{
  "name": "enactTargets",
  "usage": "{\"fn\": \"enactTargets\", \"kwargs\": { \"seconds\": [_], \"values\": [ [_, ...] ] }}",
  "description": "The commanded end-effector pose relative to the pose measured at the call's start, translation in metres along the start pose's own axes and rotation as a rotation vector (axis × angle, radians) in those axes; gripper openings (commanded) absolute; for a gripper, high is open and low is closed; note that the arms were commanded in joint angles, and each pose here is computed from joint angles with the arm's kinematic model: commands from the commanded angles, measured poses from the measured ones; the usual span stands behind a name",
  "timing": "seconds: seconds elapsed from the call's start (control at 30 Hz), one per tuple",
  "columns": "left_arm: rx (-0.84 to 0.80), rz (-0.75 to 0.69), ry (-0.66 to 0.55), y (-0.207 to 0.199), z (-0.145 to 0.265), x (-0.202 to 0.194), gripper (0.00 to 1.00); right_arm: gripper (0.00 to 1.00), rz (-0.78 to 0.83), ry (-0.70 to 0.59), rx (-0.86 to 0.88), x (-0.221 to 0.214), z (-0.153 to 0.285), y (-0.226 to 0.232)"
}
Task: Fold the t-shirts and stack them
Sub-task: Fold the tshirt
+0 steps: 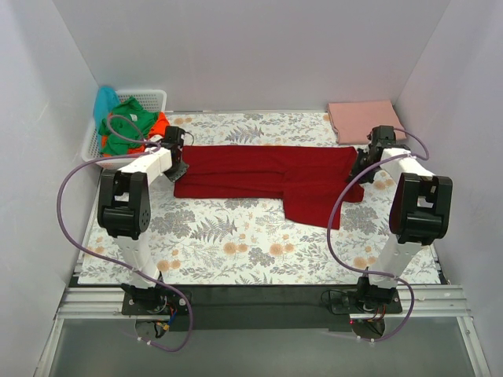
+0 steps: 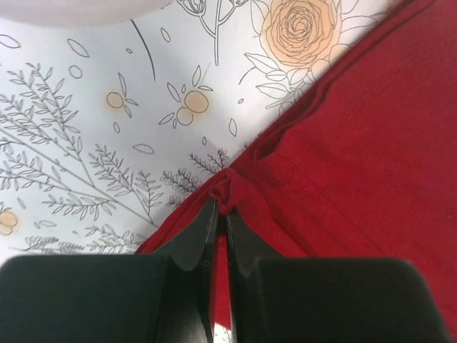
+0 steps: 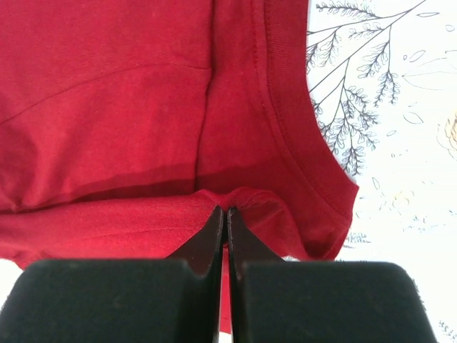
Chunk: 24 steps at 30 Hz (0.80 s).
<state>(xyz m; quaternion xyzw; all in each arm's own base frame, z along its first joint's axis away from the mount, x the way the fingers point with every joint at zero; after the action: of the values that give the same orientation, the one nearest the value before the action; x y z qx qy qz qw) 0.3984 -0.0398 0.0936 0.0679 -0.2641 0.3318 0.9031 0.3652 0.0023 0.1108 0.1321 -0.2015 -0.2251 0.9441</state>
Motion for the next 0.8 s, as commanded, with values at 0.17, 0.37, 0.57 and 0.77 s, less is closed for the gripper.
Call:
{"fn": "enactTargets", "kwargs": {
  "seconds": [0.17, 0.37, 0.57, 0.77],
  "values": [
    [0.004, -0.005, -0.049, -0.003, -0.013, 0.009, 0.09, 0.16, 0.005, -0.049, 0.000, 0.020, -0.012, -0.001],
    [-0.068, -0.001, -0.125, -0.006, 0.027, 0.023, 0.45, 0.50, 0.066, -0.114, 0.033, 0.019, 0.017, 0.015],
    [-0.156, -0.039, -0.166, -0.003, 0.077, 0.013, 0.75, 0.57, 0.117, -0.146, 0.005, -0.021, 0.047, 0.020],
    [-0.266, -0.113, -0.174, 0.018, 0.119, -0.019, 0.78, 0.59, 0.144, -0.042, 0.002, -0.096, 0.047, 0.000]
  ]
}}
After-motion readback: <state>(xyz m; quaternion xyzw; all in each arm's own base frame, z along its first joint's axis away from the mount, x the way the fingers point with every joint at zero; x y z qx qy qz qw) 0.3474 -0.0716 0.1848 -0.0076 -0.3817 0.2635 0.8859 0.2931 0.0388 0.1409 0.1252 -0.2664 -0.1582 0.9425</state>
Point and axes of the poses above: each gripper's point midway between its finger pads, its own z axis back along the fingers, its own y axis along the line the jaws close on, x = y × z, the point moved 6 cm from there along z, back along the fingers, and after that the axes turned 6 degrees about -z, right-handed, at the moved point
